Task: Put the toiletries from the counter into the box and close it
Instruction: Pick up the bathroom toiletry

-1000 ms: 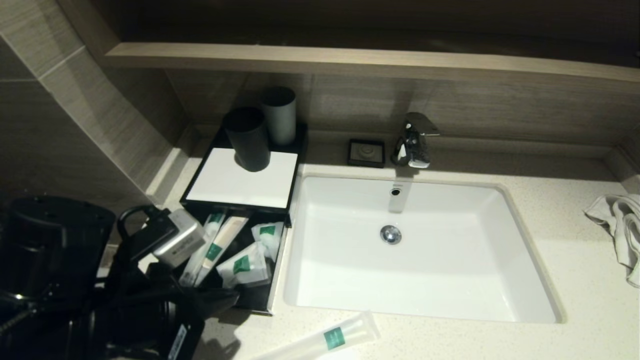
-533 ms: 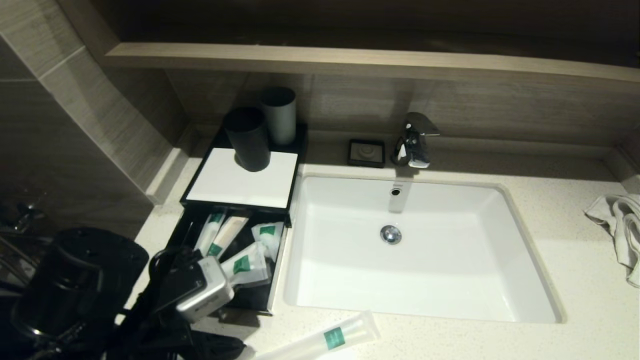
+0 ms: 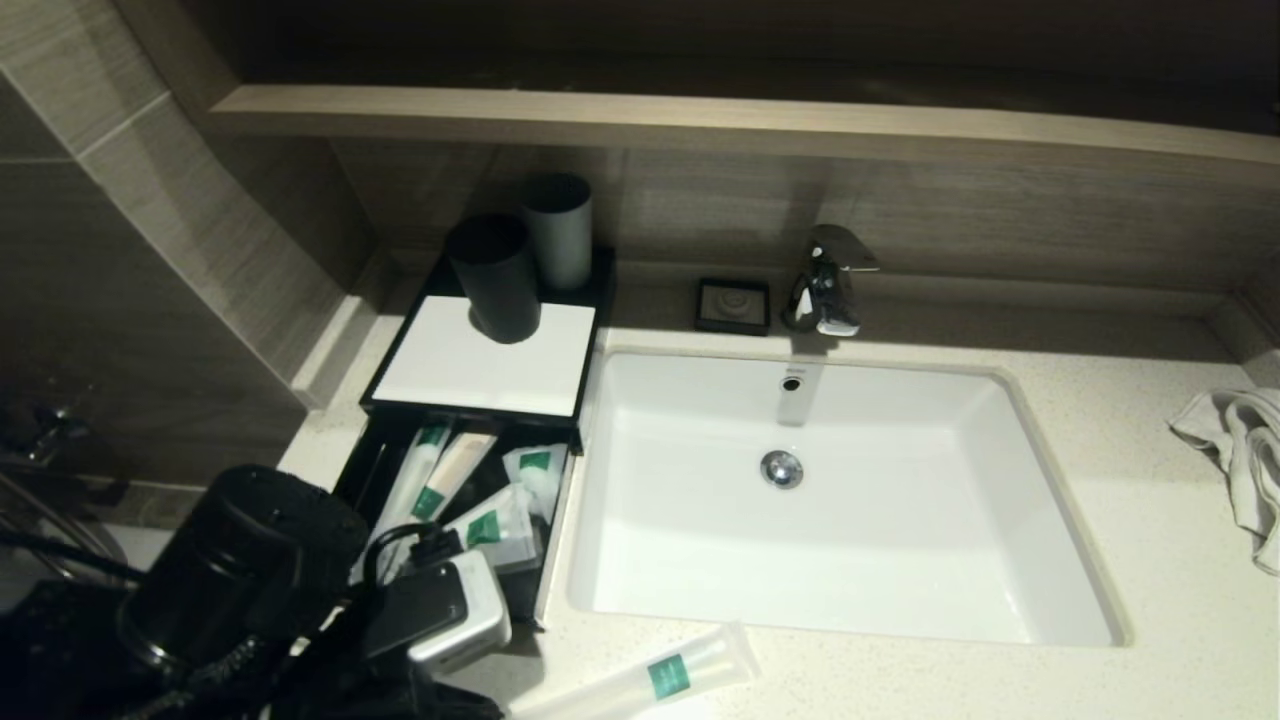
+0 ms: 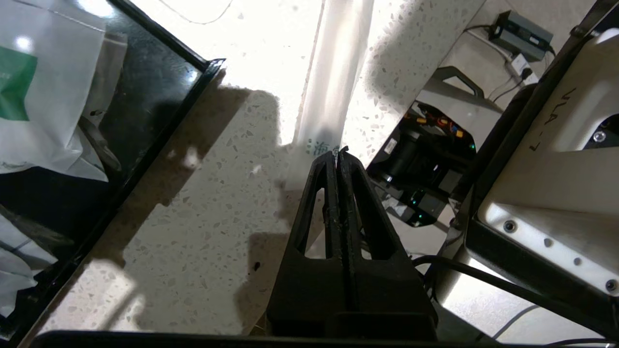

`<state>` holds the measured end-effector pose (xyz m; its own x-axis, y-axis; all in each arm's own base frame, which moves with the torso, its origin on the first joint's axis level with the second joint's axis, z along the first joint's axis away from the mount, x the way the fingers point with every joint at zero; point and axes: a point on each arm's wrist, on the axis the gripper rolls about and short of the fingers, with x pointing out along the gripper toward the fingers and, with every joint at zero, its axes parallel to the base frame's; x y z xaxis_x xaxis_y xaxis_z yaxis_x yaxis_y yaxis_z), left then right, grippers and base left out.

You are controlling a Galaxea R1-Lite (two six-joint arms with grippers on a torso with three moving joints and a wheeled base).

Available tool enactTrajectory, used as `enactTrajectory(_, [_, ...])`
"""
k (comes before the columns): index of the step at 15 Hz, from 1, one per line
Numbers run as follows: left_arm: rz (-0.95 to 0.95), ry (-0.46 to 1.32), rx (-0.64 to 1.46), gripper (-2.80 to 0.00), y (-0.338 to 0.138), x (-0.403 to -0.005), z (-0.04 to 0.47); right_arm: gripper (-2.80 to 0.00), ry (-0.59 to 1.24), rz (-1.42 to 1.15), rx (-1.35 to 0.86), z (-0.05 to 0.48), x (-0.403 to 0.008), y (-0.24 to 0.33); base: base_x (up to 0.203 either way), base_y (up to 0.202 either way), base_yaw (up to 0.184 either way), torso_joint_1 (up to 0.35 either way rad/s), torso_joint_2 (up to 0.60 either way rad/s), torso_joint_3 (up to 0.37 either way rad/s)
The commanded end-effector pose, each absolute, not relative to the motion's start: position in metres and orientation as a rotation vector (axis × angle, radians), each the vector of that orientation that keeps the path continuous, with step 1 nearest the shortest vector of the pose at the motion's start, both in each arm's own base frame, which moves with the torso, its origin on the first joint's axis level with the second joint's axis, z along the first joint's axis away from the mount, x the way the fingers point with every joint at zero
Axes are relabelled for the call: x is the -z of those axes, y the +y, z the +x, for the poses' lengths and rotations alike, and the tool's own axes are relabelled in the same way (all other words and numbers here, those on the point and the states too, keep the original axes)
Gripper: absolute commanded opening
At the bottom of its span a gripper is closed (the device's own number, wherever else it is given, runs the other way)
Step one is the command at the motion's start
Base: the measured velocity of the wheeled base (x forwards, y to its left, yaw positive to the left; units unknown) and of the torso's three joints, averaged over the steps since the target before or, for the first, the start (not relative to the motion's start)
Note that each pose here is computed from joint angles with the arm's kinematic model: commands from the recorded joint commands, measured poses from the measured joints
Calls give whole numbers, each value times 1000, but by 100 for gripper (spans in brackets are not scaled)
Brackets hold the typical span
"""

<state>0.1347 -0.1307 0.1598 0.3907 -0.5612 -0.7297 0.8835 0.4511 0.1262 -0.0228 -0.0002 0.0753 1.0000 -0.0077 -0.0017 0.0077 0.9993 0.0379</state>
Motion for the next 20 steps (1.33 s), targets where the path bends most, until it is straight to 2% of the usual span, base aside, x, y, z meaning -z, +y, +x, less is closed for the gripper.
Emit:
enactTrajectory(1, [591,692,994,-280,-136,-153,139,-280,2,38,8,-23,-75,0,0,0,0,0,0,0])
enactTrajectory(20, [779,669,1114,-280,-187,-142,142,-280,3,38,8,-23,-75,0,0,0,0,0,0,0])
